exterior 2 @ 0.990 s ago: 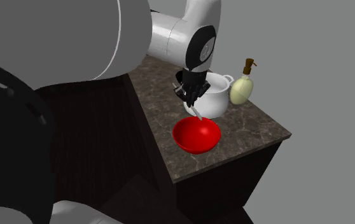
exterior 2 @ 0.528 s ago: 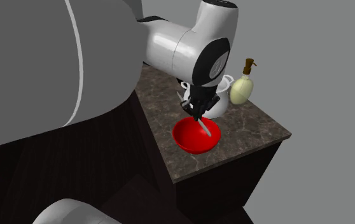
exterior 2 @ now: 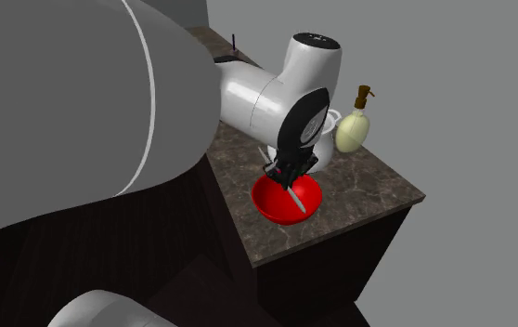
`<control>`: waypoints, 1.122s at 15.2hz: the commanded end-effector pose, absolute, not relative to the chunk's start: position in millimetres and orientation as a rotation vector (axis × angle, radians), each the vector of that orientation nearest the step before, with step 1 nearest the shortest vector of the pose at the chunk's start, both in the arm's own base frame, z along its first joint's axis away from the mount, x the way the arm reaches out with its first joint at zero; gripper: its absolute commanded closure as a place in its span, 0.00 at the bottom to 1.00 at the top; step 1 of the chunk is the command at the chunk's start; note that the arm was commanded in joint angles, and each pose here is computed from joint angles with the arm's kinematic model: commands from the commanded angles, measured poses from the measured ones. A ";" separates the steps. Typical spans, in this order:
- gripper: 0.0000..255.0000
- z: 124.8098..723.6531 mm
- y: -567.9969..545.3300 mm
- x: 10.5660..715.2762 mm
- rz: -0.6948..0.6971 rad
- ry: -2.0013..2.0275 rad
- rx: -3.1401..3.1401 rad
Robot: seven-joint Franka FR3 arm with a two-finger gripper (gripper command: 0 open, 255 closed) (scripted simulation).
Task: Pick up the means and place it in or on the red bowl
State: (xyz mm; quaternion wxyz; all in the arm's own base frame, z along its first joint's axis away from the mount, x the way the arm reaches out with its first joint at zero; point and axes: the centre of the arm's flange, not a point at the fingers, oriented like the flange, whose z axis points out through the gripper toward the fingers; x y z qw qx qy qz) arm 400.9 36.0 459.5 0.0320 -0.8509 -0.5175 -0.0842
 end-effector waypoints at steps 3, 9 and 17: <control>1.00 439.0 36.1 401.0 -0.260 -1.593 -2.620; 1.00 424.6 36.1 401.0 -0.260 -1.593 -2.620; 0.00 424.7 36.0 401.0 -0.260 -1.593 -2.620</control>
